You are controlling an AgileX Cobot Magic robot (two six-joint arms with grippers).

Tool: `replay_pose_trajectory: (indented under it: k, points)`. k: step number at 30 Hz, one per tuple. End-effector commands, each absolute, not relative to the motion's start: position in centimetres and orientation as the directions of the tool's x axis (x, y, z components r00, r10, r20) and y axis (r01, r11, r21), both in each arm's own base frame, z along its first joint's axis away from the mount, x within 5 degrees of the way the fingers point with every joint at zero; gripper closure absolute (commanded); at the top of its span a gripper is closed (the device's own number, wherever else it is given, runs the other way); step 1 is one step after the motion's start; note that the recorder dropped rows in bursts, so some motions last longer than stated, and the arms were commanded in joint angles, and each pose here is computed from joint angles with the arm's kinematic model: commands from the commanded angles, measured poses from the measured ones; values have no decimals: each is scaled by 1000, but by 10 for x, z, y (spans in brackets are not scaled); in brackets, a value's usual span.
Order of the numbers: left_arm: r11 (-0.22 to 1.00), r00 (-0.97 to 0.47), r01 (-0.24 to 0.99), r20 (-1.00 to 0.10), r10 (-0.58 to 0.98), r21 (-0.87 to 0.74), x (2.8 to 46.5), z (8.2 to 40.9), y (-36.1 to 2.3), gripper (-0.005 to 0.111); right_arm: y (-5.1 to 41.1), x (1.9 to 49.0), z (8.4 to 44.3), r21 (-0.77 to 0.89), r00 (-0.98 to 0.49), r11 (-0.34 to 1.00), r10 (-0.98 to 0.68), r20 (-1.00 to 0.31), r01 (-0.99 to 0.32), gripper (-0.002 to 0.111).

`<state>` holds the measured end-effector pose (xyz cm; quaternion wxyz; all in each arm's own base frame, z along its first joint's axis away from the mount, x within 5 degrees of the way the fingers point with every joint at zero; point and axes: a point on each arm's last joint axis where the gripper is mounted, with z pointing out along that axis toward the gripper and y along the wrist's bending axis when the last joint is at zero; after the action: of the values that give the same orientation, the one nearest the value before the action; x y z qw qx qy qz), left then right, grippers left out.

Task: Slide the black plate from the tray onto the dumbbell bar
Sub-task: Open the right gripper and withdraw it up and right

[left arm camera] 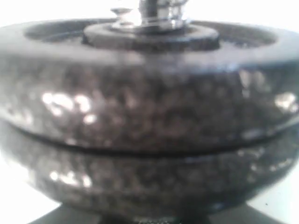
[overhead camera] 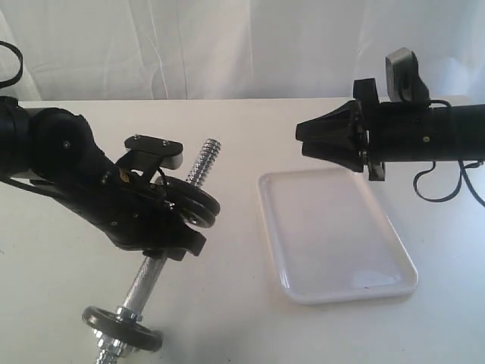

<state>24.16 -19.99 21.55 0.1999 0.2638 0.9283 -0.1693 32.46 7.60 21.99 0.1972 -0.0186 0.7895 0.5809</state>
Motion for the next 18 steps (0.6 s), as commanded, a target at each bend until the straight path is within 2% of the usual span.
replay_pose_trajectory:
  k: [1, 8, 13, 18]
  points:
    - [822, -739, 503, -625, 251, -265, 255, 248, -203, 107, 72, 324, 235, 902, -903, 308, 211, -374, -302, 107]
    - [850, -774, 422, -613, 157, -315, 264, 238, -207, 107, 73, 299, 273, 822, -849, 360, 128, -513, -442, 108]
    - [863, -805, 371, -582, 115, -343, 268, 226, -209, 107, 76, 254, 326, 665, -720, 408, 25, -693, -626, 108]
    - [873, -825, 335, -558, 90, -355, 272, 216, -211, 107, 85, 213, 347, 546, -623, 438, -40, -781, -714, 108]
